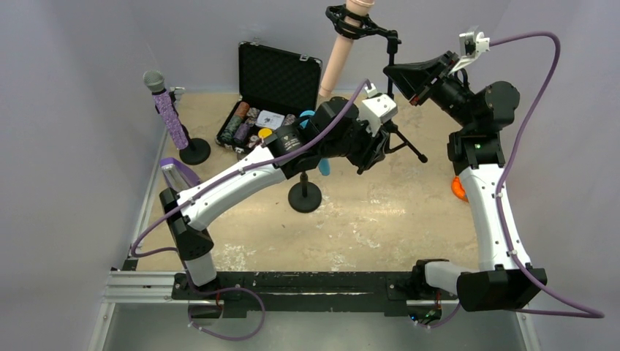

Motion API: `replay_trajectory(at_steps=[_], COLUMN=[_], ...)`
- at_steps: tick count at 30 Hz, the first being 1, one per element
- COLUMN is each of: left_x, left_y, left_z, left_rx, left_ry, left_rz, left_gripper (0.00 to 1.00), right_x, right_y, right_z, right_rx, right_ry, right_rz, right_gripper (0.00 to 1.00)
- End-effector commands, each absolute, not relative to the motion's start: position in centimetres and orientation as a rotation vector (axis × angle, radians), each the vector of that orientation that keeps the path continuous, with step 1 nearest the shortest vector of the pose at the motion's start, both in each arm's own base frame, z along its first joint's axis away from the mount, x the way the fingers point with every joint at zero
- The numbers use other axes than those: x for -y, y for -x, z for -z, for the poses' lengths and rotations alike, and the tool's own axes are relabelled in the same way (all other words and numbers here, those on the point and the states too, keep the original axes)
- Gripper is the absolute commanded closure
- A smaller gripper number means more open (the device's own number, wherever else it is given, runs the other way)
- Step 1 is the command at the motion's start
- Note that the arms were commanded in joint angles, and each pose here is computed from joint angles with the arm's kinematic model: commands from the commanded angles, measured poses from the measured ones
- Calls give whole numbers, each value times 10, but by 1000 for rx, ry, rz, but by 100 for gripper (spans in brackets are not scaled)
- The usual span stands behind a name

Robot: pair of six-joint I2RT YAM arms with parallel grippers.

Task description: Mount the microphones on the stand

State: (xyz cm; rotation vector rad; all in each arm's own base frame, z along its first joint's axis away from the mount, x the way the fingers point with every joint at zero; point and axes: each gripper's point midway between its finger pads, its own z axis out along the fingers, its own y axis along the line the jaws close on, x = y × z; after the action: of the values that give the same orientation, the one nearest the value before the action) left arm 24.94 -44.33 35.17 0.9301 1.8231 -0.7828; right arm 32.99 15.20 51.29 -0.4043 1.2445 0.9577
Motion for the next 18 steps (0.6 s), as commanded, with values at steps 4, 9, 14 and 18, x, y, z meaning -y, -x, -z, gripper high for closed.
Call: replay_trajectory(at_steps=[4, 9, 14, 18], left_x=[446, 436, 419, 411], left_y=[-245, -243, -250, -256], left_z=[-363, -380, -390, -397], left_rx=[-1783, -1686, -1588, -1539], left_ry=[-971, -1049, -1171, -1218], left_rz=[804, 772, 668, 640], left_gripper=[82, 100, 100, 100], right_x=[-147, -147, -139, -144], right_y=[-308, -305, -304, -294], right_z=[-550, -543, -534, -524], right_rx=[-1107, -1101, -1120, -1118], right_ry=[433, 477, 500, 577], right_rz=[-904, -860, -799, -790], right_gripper=[100, 100, 83, 61])
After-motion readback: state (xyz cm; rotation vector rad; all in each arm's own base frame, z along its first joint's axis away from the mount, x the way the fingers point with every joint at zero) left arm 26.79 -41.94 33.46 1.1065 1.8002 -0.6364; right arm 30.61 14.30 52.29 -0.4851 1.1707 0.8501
